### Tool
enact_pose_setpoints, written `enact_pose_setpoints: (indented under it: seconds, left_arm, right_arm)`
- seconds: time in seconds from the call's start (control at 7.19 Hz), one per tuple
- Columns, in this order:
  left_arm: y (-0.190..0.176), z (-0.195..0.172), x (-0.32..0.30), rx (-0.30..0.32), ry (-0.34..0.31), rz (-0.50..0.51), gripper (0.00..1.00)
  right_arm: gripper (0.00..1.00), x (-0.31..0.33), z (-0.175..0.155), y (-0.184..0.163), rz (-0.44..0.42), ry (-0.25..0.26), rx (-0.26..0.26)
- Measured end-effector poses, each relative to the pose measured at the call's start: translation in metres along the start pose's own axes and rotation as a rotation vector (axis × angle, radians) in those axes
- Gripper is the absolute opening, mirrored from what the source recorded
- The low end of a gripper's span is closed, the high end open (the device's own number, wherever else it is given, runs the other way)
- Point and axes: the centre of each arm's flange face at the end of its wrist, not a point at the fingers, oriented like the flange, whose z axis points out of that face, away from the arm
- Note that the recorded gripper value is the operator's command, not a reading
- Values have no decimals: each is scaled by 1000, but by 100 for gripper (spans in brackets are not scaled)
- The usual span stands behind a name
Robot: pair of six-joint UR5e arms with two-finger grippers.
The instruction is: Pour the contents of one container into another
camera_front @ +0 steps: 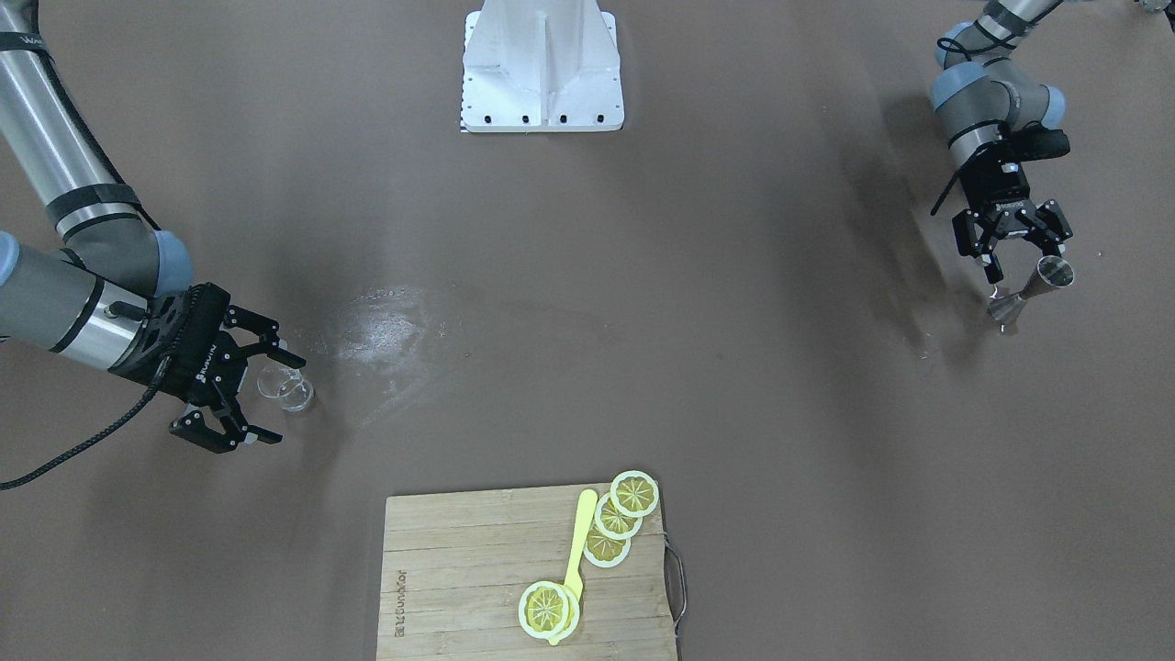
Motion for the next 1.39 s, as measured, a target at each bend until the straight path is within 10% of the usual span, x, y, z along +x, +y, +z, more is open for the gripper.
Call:
enact_pose_setpoints:
  seconds: [0.56,1.39]
  left_arm:
    - [0,-35,11,43,55,4,99]
    - [-81,-73,127,-86,187,-24,99]
  right_arm:
    - [100,70,-73,6,491,257,-17]
    - [100,148,-225,60,1037,632,-372]
